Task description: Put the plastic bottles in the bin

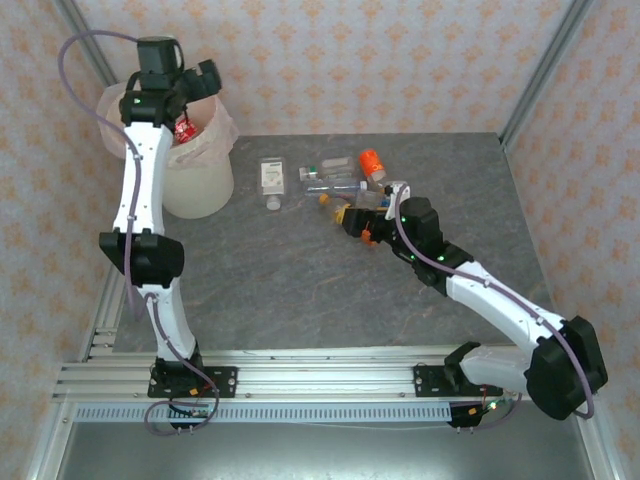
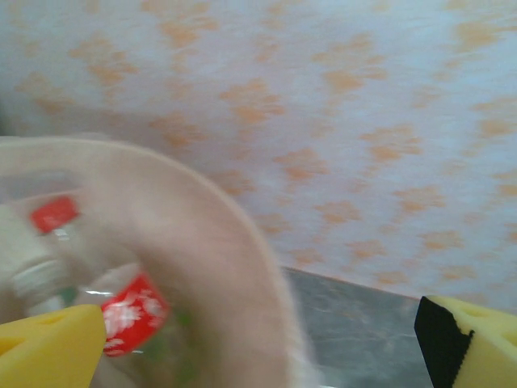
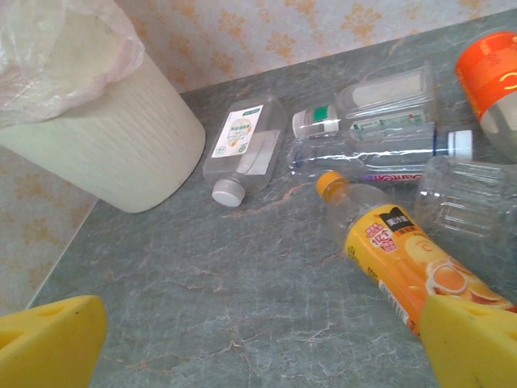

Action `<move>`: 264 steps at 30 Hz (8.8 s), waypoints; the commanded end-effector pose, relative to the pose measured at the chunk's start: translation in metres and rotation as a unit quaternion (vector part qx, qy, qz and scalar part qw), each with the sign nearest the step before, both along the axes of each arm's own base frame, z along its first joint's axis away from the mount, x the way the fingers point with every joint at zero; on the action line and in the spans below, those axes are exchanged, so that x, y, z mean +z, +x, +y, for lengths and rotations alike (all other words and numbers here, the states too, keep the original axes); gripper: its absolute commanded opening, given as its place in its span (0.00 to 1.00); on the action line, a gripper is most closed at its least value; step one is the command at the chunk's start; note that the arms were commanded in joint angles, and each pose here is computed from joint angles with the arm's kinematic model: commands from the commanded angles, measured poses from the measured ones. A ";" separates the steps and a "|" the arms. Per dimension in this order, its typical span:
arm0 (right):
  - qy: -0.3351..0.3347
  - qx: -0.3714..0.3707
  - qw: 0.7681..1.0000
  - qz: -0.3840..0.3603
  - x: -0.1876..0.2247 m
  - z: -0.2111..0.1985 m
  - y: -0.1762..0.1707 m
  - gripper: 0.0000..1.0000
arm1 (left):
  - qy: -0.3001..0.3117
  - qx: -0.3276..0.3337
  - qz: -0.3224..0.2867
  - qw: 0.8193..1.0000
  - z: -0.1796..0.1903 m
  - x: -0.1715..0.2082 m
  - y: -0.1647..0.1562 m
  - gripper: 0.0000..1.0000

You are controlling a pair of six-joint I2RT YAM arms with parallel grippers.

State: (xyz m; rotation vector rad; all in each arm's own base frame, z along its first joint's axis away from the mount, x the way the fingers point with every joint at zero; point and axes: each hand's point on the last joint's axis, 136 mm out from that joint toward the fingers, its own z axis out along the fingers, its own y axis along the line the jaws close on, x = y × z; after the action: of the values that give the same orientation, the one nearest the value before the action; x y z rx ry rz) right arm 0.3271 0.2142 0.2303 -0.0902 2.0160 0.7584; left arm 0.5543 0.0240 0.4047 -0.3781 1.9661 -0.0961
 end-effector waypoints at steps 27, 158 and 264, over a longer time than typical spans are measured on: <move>-0.023 -0.098 0.995 0.006 -0.006 -0.045 -0.008 0.99 | 0.111 -0.099 0.153 0.977 -0.263 -0.174 -0.033 1.00; -0.021 -0.094 0.995 0.006 -0.004 -0.036 0.003 0.99 | 0.044 0.177 -0.078 0.980 0.022 0.050 -0.055 0.58; -0.023 -0.113 0.993 0.028 -0.025 -0.046 -0.004 0.99 | -0.236 -0.018 0.000 0.972 -0.054 0.007 0.006 1.00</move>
State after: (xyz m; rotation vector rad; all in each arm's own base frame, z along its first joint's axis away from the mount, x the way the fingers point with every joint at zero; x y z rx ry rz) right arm 0.3198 0.1677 0.1983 0.1041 2.0799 0.5512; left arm 0.5850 0.0098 0.3680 -0.7817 1.9593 -0.4817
